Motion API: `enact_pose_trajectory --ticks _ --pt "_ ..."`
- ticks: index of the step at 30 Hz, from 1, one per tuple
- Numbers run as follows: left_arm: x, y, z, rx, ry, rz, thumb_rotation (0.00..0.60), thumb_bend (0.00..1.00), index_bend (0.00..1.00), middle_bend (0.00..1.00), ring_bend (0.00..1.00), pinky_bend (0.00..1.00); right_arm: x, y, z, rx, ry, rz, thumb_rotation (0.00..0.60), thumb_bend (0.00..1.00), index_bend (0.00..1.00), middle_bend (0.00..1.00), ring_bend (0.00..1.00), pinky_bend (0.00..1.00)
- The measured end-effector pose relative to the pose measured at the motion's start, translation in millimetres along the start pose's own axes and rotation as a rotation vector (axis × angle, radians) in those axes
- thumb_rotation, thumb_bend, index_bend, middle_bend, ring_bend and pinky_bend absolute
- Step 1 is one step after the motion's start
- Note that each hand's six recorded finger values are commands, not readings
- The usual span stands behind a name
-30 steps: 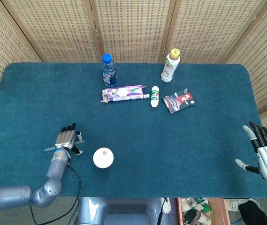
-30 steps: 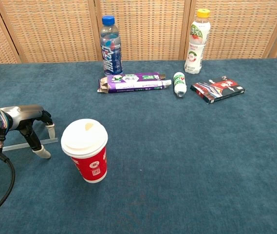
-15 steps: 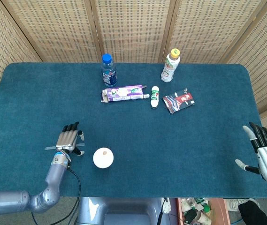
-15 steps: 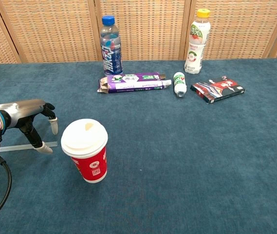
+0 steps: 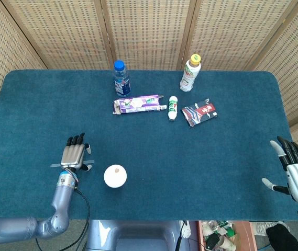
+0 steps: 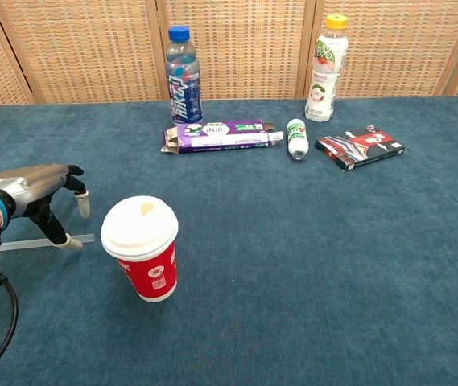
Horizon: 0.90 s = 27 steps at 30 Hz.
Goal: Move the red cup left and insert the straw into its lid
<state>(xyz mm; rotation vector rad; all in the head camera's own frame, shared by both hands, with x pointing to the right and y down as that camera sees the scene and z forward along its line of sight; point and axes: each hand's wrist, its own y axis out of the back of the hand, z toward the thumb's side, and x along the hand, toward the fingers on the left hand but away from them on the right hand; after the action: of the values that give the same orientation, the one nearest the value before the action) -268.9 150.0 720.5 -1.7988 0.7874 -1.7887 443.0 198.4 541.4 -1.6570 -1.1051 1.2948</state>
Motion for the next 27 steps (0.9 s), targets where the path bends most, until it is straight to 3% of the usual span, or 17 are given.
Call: enact_pose_trajectory --ticks 14,27 --pt "1 -9 2 -0.011 0.000 -0.017 0.600 0.34 0.52 0.00 0.00 0.00 0 -2 0 -0.004 -0.001 0.011 0.600 0.00 0.00 0.00 0.00 0.00" --pt "4 -14 0 -0.024 0.009 -0.044 0.600 0.35 0.52 0.00 0.00 0.00 -1 -2 -1 -0.005 -0.002 0.014 0.600 0.00 0.00 0.00 0.00 0.00"
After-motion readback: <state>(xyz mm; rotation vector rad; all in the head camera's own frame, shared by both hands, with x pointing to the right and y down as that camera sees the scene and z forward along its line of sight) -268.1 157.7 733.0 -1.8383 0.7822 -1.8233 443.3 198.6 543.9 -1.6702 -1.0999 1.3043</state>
